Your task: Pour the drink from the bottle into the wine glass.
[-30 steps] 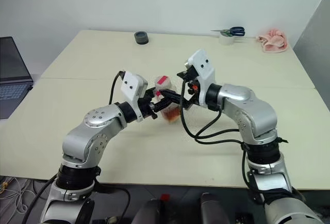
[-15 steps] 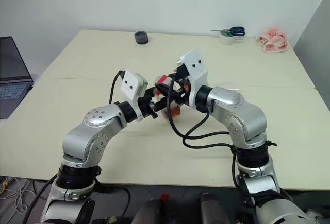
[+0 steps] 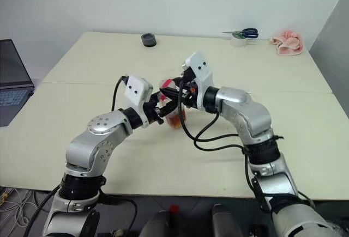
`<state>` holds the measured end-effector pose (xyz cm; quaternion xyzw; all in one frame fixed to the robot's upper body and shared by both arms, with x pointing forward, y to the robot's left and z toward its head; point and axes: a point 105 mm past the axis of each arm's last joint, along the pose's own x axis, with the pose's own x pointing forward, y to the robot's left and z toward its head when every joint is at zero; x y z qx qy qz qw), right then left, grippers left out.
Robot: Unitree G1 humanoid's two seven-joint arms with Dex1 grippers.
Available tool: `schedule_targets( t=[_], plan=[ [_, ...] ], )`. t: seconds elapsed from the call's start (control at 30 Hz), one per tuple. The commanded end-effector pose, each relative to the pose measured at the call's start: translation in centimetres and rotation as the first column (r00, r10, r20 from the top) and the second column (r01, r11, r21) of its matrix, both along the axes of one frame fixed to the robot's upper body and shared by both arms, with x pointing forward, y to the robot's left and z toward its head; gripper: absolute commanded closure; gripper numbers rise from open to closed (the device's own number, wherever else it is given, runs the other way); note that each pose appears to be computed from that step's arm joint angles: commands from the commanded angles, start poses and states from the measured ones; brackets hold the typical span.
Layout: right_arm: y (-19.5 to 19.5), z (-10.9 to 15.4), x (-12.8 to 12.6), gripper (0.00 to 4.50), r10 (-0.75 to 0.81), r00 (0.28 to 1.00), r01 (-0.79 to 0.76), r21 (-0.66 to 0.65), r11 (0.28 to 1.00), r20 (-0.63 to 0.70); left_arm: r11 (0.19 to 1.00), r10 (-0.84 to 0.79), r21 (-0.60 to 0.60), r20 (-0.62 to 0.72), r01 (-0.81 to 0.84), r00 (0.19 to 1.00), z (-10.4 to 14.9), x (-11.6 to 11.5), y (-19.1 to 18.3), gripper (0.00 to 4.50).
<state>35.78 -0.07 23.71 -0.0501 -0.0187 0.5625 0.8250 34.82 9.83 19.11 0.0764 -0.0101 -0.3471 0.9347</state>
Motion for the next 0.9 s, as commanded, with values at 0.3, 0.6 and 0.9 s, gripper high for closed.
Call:
schedule_targets(
  t=[0.3,0.6,0.9],
  plan=[
    [-2.8,-0.2,1.3,2.66,0.423,0.906,-0.414,-0.163,0.896,0.025,0.997,-0.081,0.009,0.094,0.081,0.992,2.5,-1.5,-1.1,2.45],
    [-4.1,1.2,2.8,2.66,0.374,0.927,-0.369,-0.119,0.922,0.026,0.998,-0.056,0.009,0.093,0.055,0.994,2.4,-1.8,-0.7,2.45],
    [-5.3,1.6,3.0,0.00,0.331,0.943,-0.323,-0.127,0.938,0.046,0.996,-0.084,0.004,0.092,0.084,0.992,2.4,-1.6,-1.3,2.50]
  ],
)
